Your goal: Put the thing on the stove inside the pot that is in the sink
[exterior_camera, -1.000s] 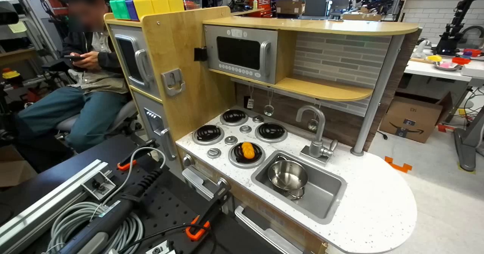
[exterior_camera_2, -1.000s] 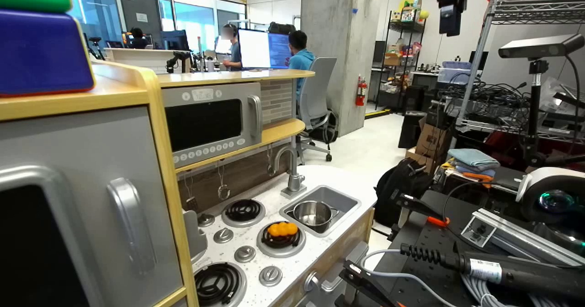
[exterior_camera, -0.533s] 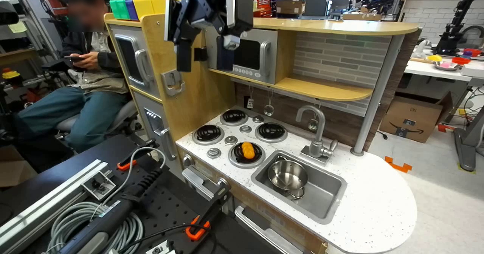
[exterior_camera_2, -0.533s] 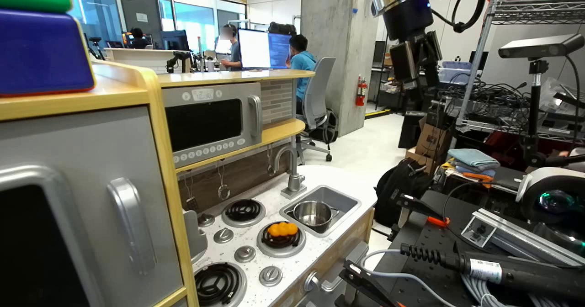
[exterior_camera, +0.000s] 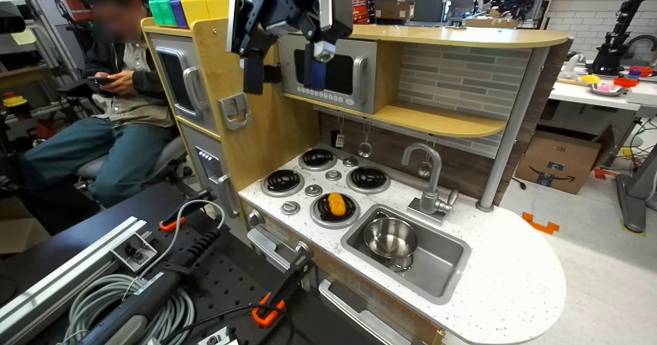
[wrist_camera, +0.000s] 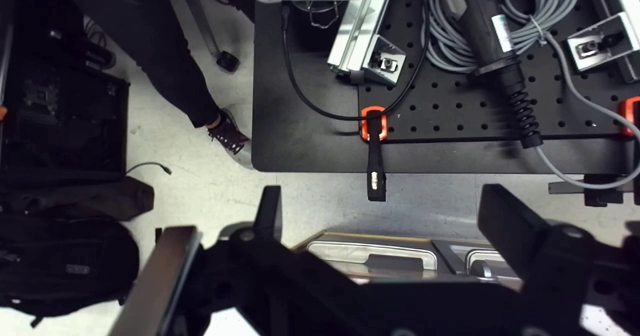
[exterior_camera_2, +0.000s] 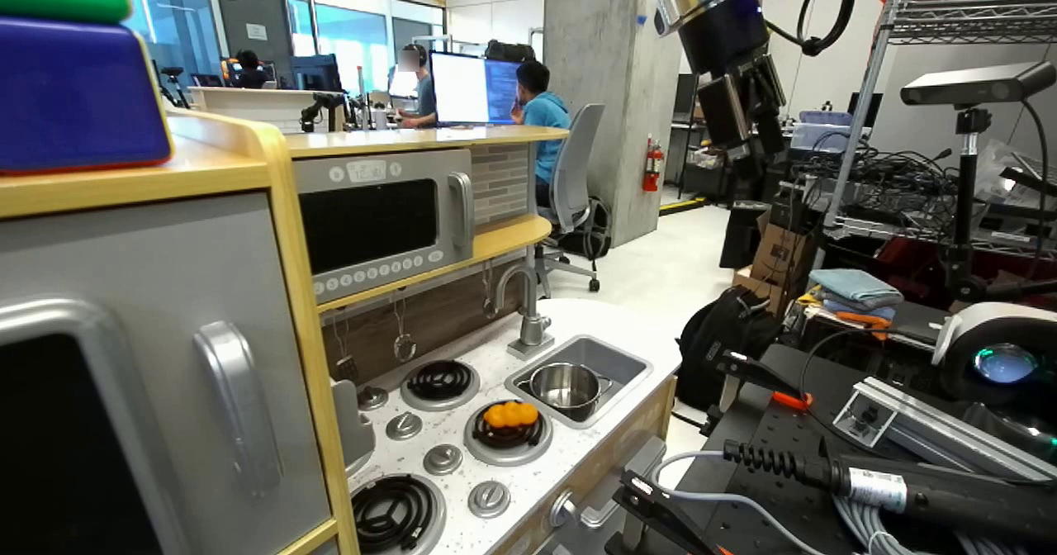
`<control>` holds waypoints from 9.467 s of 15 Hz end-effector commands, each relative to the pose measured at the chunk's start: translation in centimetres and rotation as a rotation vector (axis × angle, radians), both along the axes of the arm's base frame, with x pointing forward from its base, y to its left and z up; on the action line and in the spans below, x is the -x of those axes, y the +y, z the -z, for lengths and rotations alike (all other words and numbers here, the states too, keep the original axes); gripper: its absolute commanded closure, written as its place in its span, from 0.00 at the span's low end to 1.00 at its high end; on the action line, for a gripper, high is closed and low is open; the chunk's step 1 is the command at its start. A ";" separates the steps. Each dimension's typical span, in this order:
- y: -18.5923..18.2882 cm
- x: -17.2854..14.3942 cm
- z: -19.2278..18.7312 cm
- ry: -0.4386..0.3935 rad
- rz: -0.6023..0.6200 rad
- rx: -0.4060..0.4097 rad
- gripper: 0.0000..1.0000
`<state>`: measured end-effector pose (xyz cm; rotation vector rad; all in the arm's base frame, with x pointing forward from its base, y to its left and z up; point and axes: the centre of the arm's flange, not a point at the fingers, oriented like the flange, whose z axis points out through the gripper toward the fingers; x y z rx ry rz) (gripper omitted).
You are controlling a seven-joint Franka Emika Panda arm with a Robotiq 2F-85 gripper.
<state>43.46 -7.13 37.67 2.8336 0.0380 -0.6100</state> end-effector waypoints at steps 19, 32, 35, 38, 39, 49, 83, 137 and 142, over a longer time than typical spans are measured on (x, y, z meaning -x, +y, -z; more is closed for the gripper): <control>10.4 -8.5 15.3 -0.410 0.389 -0.848 0.00; 8.7 -12.3 17.4 -0.621 0.367 -0.741 0.00; 8.6 -14.2 17.5 -0.565 0.250 -0.622 0.00; 8.9 -15.7 18.6 -0.501 0.200 -0.473 0.00; 8.9 -16.2 19.3 -0.479 0.186 -0.423 0.00; 8.7 -16.0 21.8 -0.448 0.165 -0.335 0.00; 9.5 -17.3 32.5 -0.478 -0.479 -0.258 0.00; -6.7 -26.1 40.0 -0.101 0.394 -0.068 0.31; -5.6 -25.3 38.7 -0.150 0.344 -0.084 0.02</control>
